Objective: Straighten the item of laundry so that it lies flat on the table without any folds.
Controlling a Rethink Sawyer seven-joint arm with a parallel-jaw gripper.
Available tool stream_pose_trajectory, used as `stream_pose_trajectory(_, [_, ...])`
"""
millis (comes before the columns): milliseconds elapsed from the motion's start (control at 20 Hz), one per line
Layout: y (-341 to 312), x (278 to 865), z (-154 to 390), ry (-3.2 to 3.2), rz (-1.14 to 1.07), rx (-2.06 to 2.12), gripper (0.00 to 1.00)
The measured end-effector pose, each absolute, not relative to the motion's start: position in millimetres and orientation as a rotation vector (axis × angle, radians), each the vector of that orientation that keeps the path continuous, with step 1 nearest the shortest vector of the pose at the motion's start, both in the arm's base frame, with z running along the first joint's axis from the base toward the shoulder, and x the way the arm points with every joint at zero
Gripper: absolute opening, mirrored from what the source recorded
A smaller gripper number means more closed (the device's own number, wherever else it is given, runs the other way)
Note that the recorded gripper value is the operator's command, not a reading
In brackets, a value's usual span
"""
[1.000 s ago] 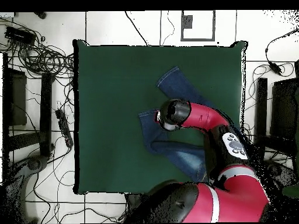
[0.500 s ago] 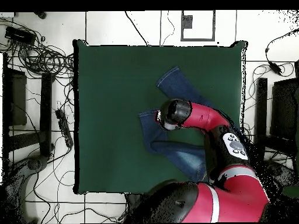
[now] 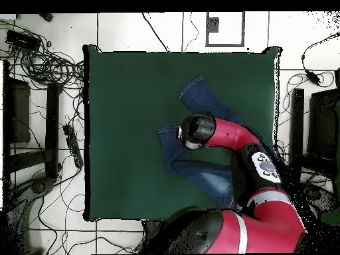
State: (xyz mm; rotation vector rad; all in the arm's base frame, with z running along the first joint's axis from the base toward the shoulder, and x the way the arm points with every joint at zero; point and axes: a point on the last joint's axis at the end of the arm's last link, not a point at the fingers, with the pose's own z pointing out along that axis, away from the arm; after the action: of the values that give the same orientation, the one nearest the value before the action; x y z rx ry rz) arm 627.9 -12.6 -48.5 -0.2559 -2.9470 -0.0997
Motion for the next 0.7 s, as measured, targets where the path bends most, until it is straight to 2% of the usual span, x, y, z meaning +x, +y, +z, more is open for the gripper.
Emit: stream_pose_trajectory(700, [-1.3, 608.6, -45.9, -3.137, 0.005, -0.119, 0.00])
